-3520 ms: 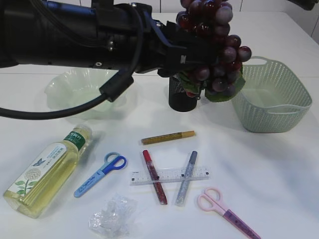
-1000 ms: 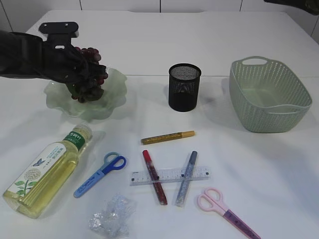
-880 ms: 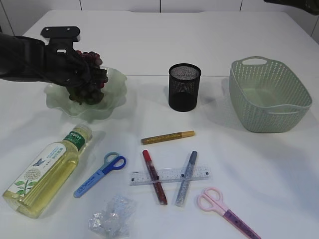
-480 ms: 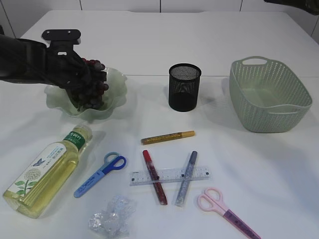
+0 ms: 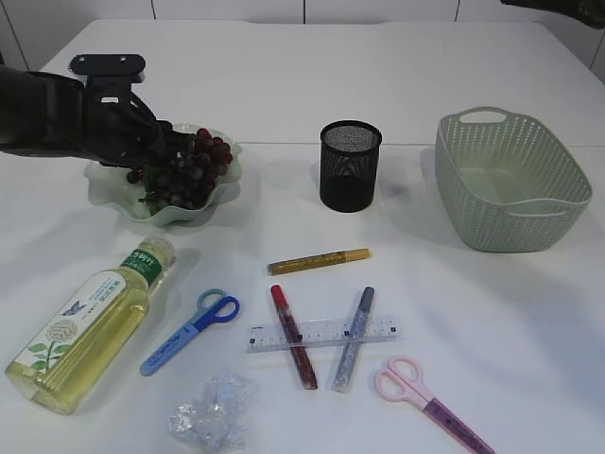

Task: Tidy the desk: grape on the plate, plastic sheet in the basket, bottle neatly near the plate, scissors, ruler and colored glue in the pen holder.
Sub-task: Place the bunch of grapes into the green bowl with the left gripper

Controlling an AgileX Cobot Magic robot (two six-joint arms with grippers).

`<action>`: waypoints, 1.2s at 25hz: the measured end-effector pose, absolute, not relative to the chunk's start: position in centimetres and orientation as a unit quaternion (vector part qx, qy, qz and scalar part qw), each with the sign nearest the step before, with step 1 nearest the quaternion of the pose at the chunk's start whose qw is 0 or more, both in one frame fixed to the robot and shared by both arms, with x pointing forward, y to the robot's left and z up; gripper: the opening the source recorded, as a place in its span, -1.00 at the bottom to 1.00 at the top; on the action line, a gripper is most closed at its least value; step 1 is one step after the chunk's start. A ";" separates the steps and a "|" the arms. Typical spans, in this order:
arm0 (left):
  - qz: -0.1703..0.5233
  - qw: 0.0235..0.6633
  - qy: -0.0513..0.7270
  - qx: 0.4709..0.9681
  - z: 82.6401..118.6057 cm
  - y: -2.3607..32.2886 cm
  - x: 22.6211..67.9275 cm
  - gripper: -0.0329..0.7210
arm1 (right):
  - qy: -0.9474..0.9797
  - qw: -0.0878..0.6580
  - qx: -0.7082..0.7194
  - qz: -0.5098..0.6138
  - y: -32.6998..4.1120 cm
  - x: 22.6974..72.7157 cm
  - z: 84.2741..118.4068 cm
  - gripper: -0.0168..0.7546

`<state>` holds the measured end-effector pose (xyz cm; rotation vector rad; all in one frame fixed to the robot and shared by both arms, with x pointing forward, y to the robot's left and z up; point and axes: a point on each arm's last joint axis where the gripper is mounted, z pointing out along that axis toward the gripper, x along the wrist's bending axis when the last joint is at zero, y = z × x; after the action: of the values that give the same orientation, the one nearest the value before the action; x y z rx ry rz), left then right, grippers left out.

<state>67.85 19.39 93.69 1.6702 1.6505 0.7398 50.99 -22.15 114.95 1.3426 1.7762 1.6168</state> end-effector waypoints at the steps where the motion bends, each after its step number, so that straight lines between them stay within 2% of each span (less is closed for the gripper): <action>1: 0.284 0.333 0.632 0.639 93.7 19.4 67.9 0.08 | 0.633 0.194 0.479 0.576 -22.1 51.0 114.9 0.46; 7: 0.290 0.349 0.631 0.629 95.1 19.3 68.2 0.10 | 0.633 0.194 0.479 0.576 -22.1 51.0 114.9 0.46; 12: 0.271 0.413 0.600 0.629 98.5 18.4 67.7 0.10 | 0.633 0.194 0.479 0.576 -22.1 51.0 114.9 0.46; 16: 0.223 0.485 0.521 0.666 101.1 16.5 66.7 0.10 | 0.633 0.194 0.479 0.576 -22.1 51.0 114.9 0.46; 20: 0.154 0.529 0.362 0.752 103.2 13.0 63.9 0.10 | 0.633 0.194 0.479 0.576 -22.1 51.0 114.9 0.46; 23: 0.104 0.514 0.276 0.805 103.9 11.2 61.4 0.10 | 0.634 0.192 0.478 0.577 -22.1 51.0 114.9 0.46; 25: 0.071 0.489 0.255 0.831 104.0 10.6 60.1 0.10 | 0.636 0.190 0.477 0.577 -22.1 50.9 114.9 0.46; 30: 0.000 0.390 0.298 0.871 103.7 11.7 58.1 0.10 | 0.643 0.178 0.471 0.577 -21.9 50.8 114.9 0.46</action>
<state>58.15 11.65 103.69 2.2152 0.7570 0.0009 50.77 -21.88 114.85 1.3333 1.8180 1.6325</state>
